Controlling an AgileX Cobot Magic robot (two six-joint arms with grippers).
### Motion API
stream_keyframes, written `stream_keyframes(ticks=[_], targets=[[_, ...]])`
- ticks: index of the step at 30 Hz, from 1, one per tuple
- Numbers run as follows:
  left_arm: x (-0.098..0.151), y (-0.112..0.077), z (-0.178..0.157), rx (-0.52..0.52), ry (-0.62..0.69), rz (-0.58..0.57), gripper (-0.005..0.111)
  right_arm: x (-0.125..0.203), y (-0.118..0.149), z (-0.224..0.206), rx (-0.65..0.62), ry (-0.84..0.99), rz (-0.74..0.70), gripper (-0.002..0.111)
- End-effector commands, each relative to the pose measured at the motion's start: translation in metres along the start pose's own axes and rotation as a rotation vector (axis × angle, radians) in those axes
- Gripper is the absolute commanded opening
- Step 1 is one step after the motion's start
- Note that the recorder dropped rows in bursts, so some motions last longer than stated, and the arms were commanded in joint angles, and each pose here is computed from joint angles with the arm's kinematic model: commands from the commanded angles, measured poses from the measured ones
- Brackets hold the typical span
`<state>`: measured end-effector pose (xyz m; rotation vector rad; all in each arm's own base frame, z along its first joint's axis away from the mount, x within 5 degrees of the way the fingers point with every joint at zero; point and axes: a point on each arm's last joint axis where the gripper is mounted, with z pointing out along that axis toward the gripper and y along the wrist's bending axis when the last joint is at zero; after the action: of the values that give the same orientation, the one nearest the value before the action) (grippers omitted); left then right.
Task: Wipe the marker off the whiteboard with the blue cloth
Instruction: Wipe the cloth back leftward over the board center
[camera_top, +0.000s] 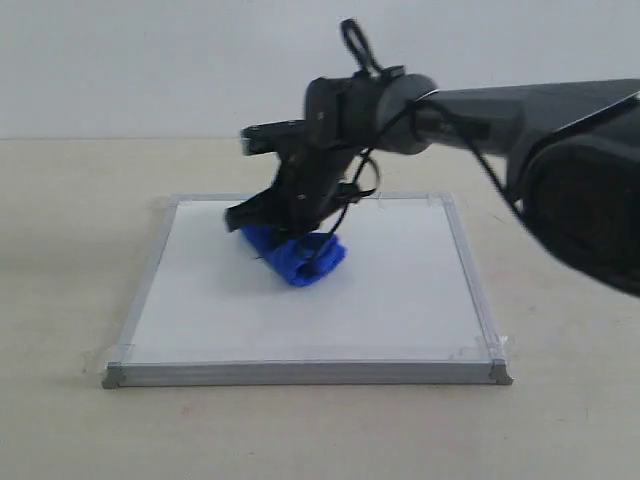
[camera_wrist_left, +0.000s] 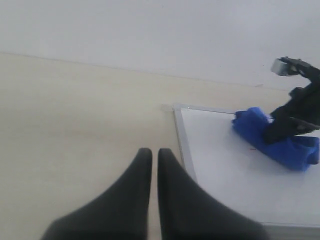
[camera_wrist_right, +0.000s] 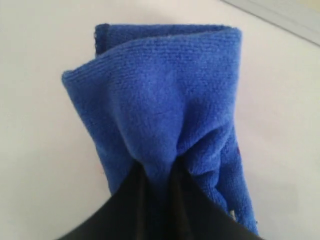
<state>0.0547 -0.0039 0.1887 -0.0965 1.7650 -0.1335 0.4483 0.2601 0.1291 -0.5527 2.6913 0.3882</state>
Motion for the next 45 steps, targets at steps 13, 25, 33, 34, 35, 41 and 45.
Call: stream_keyframes(ticks=[13, 25, 33, 34, 35, 41, 45], targets=[[0.001, 0.000, 0.000, -0.004, 0.002, 0.008, 0.004, 0.009, -0.017, 0.010, 0.365, 0.167, -0.159, 0.000], [0.001, 0.000, 0.000, -0.004, 0.002, 0.008, 0.004, 0.009, -0.002, 0.013, 0.139, 0.157, -0.114, 0.000], [0.001, 0.000, 0.000, -0.004, 0.002, 0.008, 0.004, 0.015, 0.031, 0.017, 0.118, 0.166, -0.273, 0.000], [0.001, 0.000, 0.000, -0.004, 0.002, 0.008, 0.004, 0.015, 0.027, 0.016, 0.123, 0.180, -0.264, 0.000], [0.001, 0.000, 0.000, -0.004, 0.002, 0.008, 0.004, 0.016, 0.021, 0.015, 0.133, 0.201, -0.255, 0.000], [0.001, 0.000, 0.000, -0.004, 0.002, 0.008, 0.004, 0.021, -0.018, 0.004, 0.178, 0.329, -0.147, 0.000], [0.001, 0.000, 0.000, -0.004, 0.002, 0.008, 0.004, 0.019, -0.036, -0.016, 0.190, 0.332, -0.105, 0.000]])
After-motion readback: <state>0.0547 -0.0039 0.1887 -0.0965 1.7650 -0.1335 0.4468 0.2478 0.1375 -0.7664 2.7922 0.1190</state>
